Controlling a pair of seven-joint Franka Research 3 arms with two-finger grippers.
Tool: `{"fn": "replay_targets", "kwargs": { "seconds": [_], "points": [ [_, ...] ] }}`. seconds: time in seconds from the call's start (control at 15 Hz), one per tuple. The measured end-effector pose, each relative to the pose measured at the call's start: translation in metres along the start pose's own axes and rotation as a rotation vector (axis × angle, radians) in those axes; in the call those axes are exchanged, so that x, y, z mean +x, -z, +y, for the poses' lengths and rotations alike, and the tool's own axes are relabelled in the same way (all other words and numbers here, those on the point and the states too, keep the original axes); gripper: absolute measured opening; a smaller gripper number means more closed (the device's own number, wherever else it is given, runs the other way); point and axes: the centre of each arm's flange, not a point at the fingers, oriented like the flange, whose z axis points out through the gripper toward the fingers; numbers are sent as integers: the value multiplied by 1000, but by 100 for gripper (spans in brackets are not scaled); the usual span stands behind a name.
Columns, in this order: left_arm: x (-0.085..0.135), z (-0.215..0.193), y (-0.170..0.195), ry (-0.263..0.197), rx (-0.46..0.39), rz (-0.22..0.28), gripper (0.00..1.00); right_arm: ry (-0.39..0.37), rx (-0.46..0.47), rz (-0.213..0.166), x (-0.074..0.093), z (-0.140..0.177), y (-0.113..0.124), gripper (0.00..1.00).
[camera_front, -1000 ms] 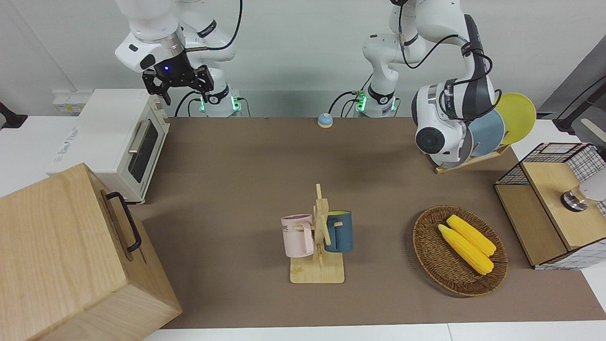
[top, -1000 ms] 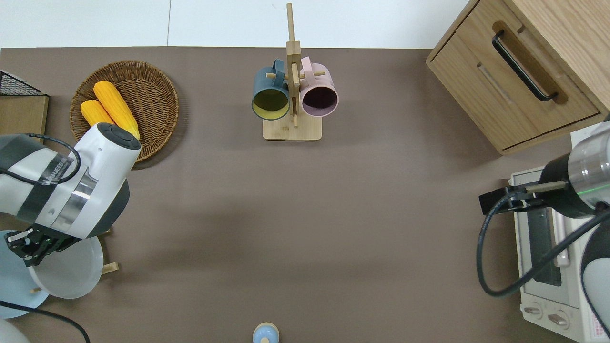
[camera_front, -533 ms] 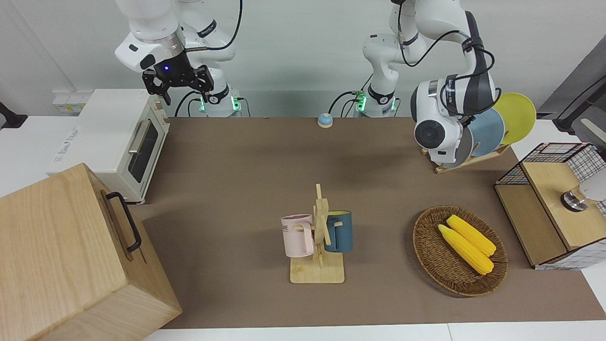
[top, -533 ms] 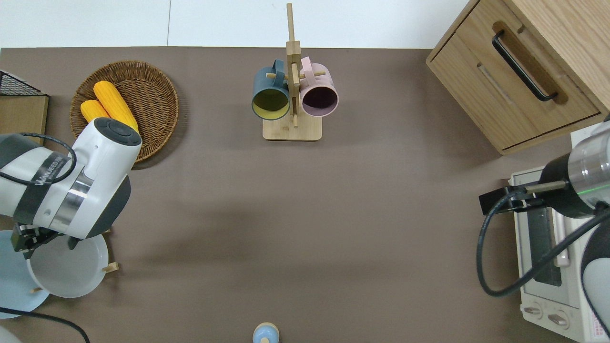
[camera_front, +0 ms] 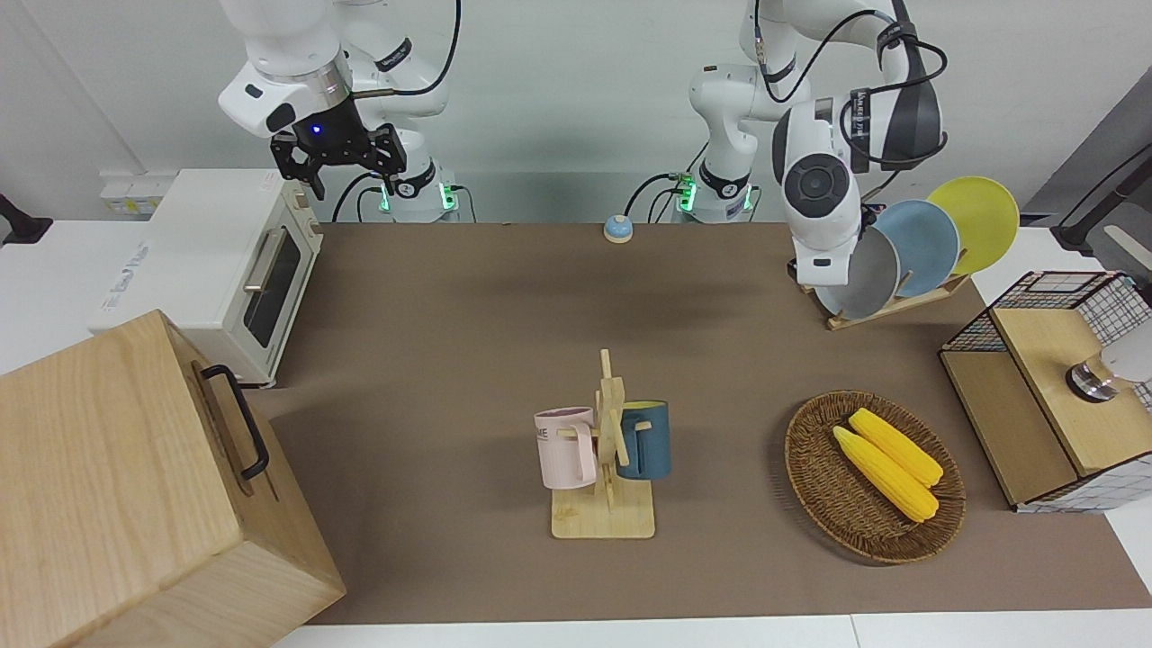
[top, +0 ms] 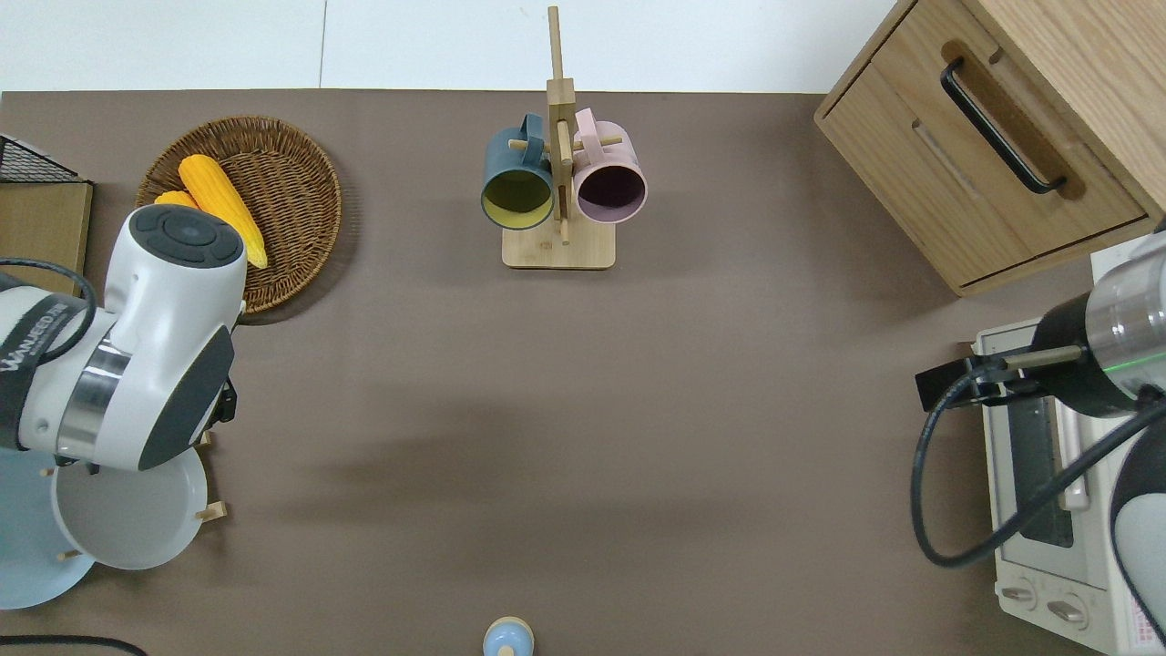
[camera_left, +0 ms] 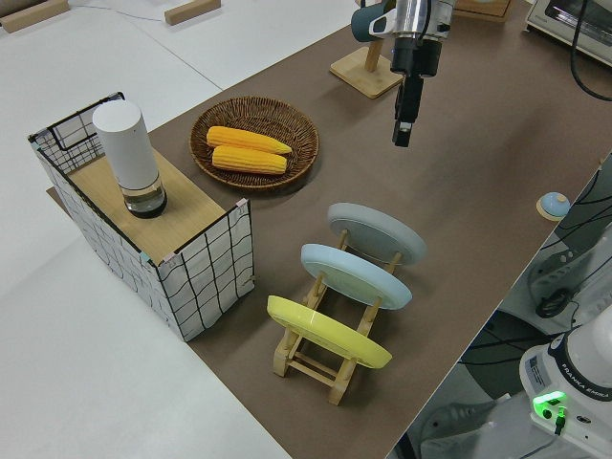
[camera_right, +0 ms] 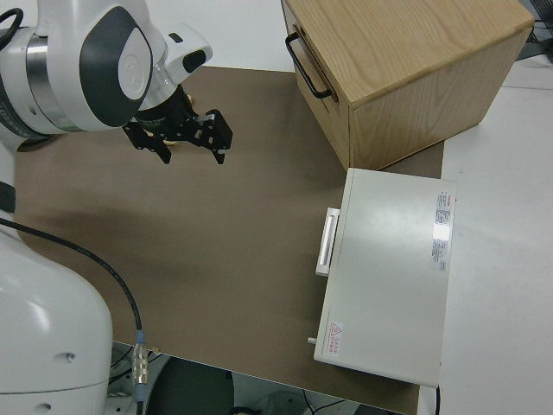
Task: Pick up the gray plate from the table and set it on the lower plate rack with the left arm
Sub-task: 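Lower the gray plate upright into the lower slot of the rack, then open the left gripper and withdraw it from the plate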
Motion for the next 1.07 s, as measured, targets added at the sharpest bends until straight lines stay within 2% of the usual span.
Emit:
{"fn": "replay_targets", "kwargs": {
  "seconds": [0.07,0.2,0.27,0.33,0.53,0.6,0.87,0.93,1.07],
  "points": [
    [-4,5,3,13,-2,9,99,0,0,0,0,0,0,99],
    [-9,10,10,10,-11,26,99,0,0,0,0,0,0,99],
    [-9,9,16,3,-24,34,99,0,0,0,0,0,0,99],
    [-8,5,29,-24,-64,42,100,0,0,0,0,0,0,99],
    [-10,-20,74,-188,-244,48,100,0,0,0,0,0,0,99],
    [-10,-28,82,-230,-275,56,100,0,0,0,0,0,0,99],
    [-10,-65,105,-466,-469,80,100,0,0,0,0,0,0,99],
    [-8,-73,107,-515,-490,96,100,0,0,0,0,0,0,99],
    [-2,-92,108,-562,-535,114,100,0,0,0,0,0,0,99]
  ]
}}
